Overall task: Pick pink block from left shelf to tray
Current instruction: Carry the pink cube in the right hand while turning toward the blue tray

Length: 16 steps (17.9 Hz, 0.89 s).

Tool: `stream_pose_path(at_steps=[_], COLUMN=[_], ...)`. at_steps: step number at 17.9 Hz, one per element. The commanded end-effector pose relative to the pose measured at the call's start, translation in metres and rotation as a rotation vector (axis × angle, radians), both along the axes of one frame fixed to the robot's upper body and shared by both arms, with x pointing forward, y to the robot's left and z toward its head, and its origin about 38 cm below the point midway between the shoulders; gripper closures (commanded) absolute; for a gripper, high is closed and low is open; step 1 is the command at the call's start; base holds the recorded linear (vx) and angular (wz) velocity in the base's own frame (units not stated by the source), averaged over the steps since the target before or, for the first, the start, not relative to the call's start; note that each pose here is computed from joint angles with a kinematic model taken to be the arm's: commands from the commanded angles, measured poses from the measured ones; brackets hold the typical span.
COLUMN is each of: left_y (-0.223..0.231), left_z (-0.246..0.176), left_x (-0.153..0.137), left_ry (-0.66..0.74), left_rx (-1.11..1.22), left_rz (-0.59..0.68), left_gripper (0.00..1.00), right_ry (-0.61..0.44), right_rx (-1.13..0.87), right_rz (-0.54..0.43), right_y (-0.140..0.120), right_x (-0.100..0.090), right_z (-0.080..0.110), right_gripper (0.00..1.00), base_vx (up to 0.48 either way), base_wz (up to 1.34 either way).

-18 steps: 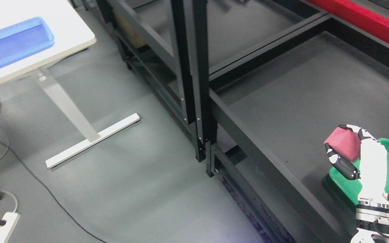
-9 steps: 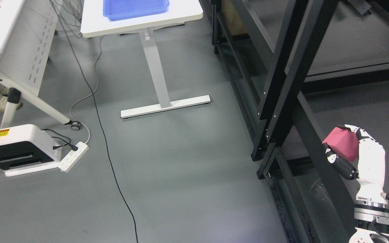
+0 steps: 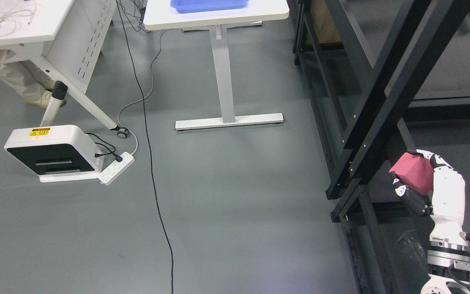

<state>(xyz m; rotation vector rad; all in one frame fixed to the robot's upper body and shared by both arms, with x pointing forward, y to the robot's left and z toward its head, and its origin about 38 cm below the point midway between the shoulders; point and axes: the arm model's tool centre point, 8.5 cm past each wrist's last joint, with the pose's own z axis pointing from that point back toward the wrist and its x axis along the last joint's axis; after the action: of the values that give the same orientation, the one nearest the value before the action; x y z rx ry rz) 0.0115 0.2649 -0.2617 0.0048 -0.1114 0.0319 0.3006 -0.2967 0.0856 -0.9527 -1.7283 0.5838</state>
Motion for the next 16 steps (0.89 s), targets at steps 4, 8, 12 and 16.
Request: stream_pose_path(at_steps=[4,8,12,16], left_y=[0.0115,0.0115,0.0115,0.0115], left_z=[0.0015,0.0015,0.0015,0.0015], left_x=[0.0210,0.0210,0.0210,0.0210], left_ry=[-0.041,-0.041,-0.041,-0.041], left_rx=[0.019,0.019,0.019,0.019], left_rz=[-0.005,-0.005,-0.005,-0.005], left_gripper=[0.00,0.00,0.00,0.00], right_ry=[-0.008,-0.007,-0.005,-0.005], right_rx=[0.002,0.000,-0.002,-0.002], right_rz=[-0.002,-0.002,-0.002,-0.002], right_y=[0.0003,-0.0005,-0.0014,-0.0014], right_x=[0.0021,0.0016,0.0011,0.0011], right_z=[0.0021,0.0019,0.0016,0.0016], right_gripper=[0.96,0.96,0.96,0.96], base_vx=[0.016,0.042,0.070,0.133], base_wz=[0.23,0.30,0.39,0.44])
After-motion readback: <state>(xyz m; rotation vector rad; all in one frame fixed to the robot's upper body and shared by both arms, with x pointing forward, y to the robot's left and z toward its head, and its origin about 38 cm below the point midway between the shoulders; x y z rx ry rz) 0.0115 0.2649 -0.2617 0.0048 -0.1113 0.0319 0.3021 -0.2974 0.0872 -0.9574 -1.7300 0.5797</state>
